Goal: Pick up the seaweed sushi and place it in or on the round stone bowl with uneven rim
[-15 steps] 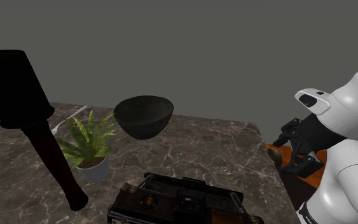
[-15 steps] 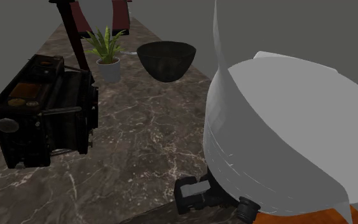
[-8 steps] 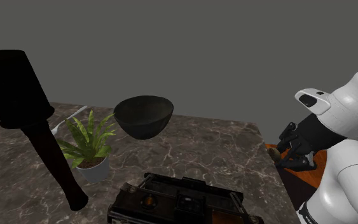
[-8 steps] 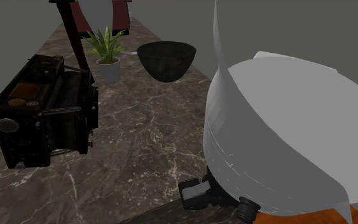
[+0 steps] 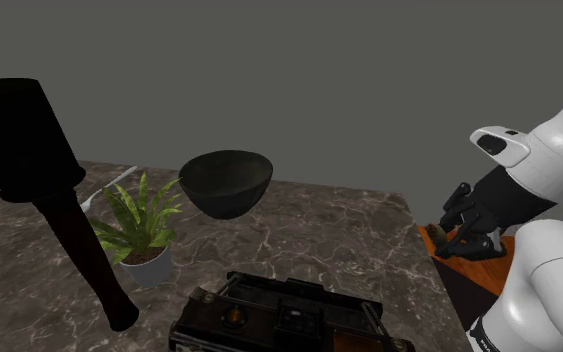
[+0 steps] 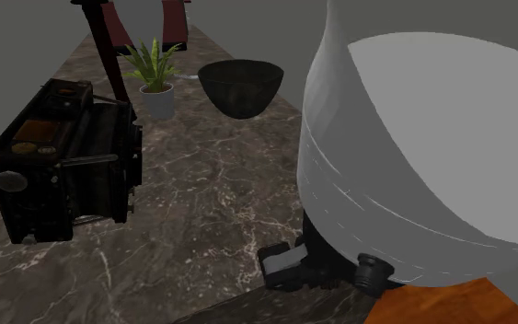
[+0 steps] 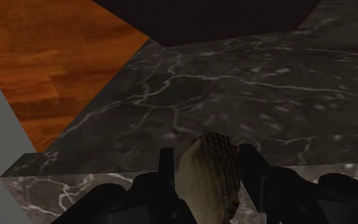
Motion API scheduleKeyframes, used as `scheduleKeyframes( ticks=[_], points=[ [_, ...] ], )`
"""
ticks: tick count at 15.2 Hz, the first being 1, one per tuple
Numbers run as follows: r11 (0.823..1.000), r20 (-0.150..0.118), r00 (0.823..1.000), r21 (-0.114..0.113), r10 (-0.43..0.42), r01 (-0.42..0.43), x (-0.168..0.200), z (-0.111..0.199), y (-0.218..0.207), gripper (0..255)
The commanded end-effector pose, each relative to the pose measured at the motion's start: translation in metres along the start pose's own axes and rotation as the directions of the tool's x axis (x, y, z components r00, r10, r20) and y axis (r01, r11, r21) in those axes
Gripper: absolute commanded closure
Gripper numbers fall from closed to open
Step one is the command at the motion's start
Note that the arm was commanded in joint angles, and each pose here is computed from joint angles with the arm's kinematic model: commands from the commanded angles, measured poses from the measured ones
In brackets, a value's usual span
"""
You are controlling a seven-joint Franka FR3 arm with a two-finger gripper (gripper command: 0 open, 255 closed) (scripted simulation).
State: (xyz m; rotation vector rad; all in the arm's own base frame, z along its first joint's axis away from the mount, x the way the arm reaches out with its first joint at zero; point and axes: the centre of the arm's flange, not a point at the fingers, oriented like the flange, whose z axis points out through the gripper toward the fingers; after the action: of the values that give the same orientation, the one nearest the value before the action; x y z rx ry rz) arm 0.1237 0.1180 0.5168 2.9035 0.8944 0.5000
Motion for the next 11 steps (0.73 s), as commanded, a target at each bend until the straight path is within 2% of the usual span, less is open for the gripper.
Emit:
scheduleKeyframes(
  ticks=[1, 11],
  points=[
    [1.0, 0.0, 1.0, 0.0, 0.0, 0.0, 0.003, -0.01, 0.002, 255],
    [1.0, 0.0, 1.0, 0.0, 0.0, 0.0, 0.019, -0.06, 0.01, 255]
  ],
)
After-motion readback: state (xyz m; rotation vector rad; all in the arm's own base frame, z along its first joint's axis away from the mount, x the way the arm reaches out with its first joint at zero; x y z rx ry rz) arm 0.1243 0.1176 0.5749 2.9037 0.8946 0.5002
